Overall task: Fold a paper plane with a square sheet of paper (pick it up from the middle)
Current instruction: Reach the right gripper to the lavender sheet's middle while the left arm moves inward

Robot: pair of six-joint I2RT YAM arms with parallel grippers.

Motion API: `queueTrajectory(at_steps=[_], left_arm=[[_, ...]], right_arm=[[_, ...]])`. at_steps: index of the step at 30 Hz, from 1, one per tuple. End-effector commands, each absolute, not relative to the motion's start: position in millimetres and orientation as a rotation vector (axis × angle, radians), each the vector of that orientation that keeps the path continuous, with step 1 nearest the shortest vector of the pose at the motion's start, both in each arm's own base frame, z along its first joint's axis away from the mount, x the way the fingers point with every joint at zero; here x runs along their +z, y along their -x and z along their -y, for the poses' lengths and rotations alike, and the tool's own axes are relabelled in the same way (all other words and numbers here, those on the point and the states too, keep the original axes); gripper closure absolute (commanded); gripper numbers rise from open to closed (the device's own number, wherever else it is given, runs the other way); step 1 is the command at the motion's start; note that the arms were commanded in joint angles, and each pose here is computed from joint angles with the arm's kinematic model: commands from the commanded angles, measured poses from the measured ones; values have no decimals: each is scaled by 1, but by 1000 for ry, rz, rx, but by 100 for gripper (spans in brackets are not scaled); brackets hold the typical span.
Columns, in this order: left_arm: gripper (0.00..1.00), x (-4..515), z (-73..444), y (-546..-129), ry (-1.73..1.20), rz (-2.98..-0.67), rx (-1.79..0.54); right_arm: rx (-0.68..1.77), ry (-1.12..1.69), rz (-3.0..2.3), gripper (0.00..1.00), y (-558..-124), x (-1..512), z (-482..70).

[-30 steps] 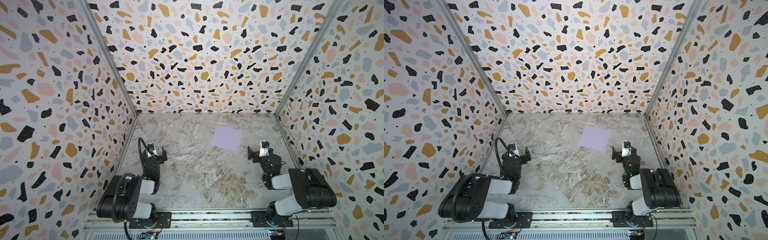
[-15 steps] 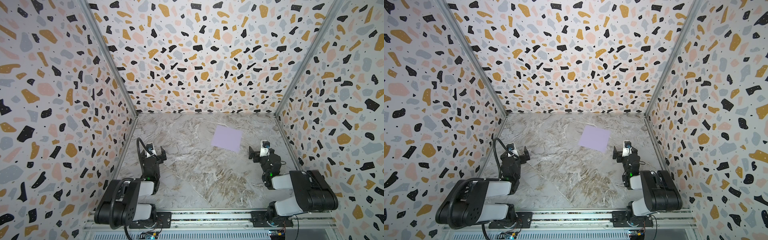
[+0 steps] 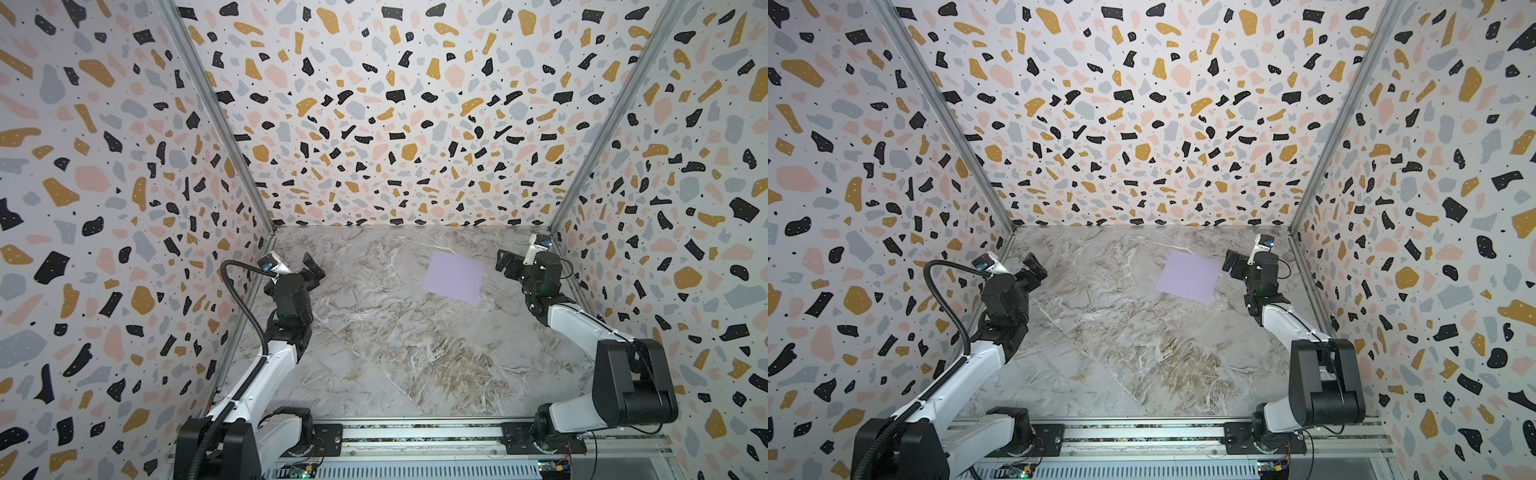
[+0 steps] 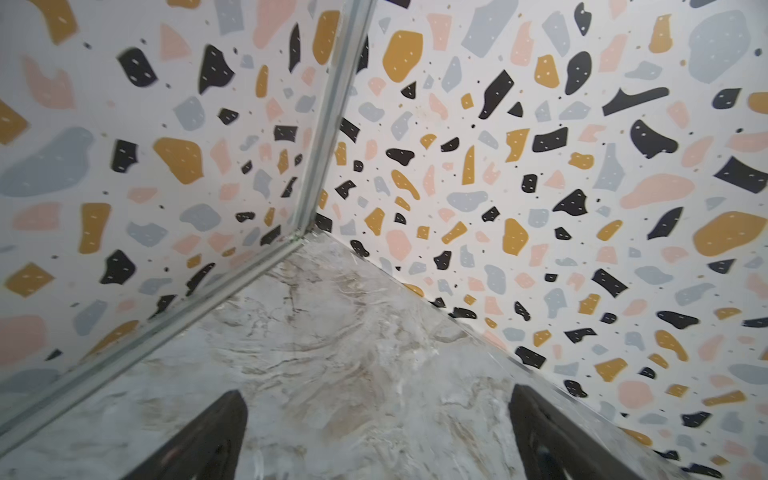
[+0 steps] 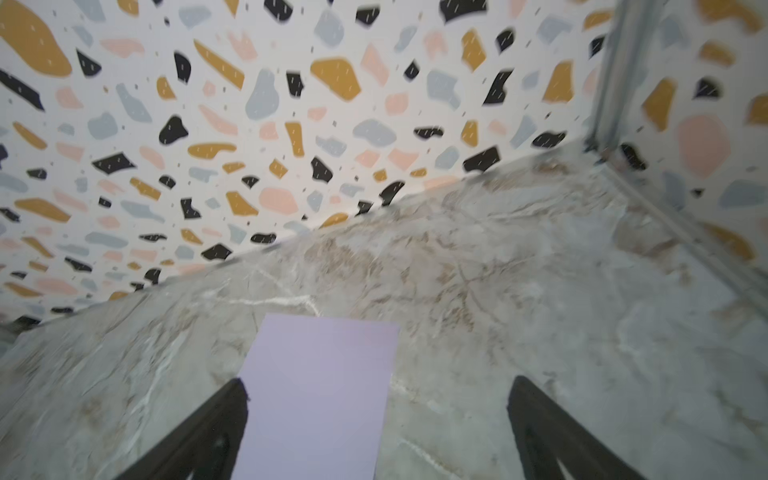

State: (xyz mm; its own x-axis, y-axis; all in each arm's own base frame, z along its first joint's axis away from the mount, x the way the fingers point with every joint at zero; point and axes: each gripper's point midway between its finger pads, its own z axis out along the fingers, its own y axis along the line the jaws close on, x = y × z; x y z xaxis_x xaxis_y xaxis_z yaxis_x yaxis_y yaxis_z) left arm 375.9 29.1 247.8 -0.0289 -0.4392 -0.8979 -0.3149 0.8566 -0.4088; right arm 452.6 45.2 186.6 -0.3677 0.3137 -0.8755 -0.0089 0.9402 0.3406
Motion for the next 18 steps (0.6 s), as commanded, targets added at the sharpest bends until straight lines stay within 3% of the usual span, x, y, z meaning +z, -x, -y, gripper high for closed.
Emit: queueTrajectory(at_steps=[1,7,14,18], left_arm=[[0,225,7,-380,552,-1775,-316],[0,221,32,-385,440,-1824,-431],[0,209,46,-388,388,-1873,-494],[0,204,53,-390,362,-1899,-526]], right_arm=[[553,-139,-2077,1,-447,157,-90],[628,-43,-2213,0,-462,123,-130],[745,-21,-2296,14,-482,94,-167],[742,-1,-2336,17,-491,81,-179]])
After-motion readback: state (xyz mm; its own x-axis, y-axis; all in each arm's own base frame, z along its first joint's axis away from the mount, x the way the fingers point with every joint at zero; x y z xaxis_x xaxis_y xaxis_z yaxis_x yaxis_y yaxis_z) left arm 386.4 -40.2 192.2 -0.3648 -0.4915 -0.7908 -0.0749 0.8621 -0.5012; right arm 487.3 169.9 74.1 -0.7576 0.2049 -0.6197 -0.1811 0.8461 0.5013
